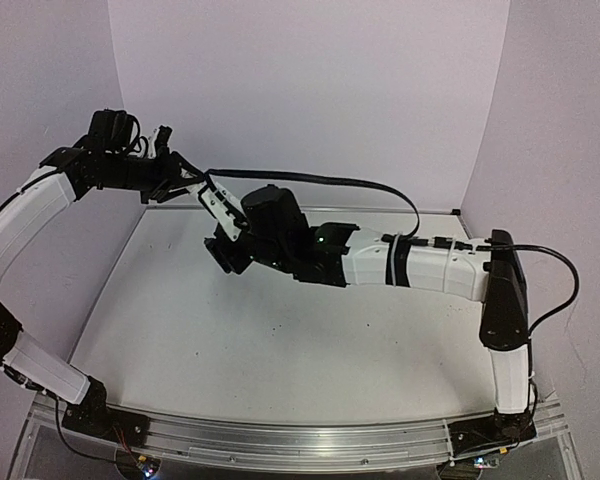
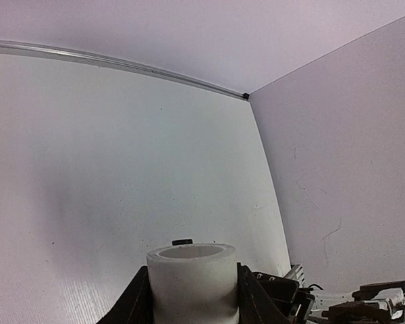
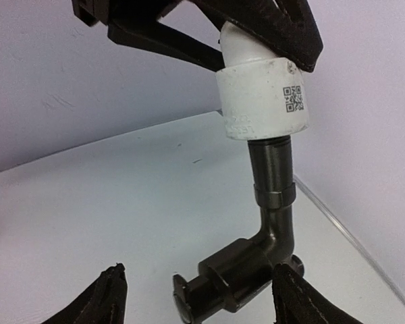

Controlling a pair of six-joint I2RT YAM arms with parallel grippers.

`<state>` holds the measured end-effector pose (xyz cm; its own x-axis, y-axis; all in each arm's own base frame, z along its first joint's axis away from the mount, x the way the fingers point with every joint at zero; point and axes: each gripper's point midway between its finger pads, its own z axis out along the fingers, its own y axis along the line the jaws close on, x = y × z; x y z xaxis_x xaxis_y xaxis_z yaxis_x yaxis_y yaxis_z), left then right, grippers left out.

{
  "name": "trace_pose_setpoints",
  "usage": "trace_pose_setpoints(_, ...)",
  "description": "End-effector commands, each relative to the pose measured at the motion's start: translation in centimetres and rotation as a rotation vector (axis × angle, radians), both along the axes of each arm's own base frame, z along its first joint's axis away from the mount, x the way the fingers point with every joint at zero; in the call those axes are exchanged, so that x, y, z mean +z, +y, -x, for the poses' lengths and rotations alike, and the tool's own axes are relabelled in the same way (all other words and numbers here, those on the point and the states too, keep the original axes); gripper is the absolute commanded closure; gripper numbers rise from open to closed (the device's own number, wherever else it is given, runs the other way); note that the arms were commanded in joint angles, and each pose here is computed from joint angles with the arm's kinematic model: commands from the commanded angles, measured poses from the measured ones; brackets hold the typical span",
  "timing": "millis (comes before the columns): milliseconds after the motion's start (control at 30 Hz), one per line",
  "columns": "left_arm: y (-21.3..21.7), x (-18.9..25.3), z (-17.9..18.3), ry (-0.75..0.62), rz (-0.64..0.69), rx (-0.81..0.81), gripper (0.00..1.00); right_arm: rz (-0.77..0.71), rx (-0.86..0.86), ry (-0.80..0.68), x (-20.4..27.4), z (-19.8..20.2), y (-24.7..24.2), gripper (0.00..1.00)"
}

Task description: Install the water faucets

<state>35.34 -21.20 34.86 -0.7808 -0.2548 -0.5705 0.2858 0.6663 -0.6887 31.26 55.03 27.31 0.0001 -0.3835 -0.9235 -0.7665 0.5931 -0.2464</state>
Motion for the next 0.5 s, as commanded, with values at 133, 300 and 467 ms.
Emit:
trace_pose_setpoints(133,-0.4,2.8,0.2,-0.054,0.061,-0.02,1.0,0.149,-0.23,-0.23,1.6,-4.0,-1.0,0.4)
trace_pose_setpoints(300,-1.0,2.3,0.8,-0.06,0.055,-0.077,1.0,0.139,-0.196,-0.23,2.1,-3.6,-0.8,0.65)
trace_pose_setpoints(467,-1.6,1.5,1.4,-0.112,0.016,-0.173,1.0,0.1,0.012,-0.173,2.0,-0.5,0.6,0.93)
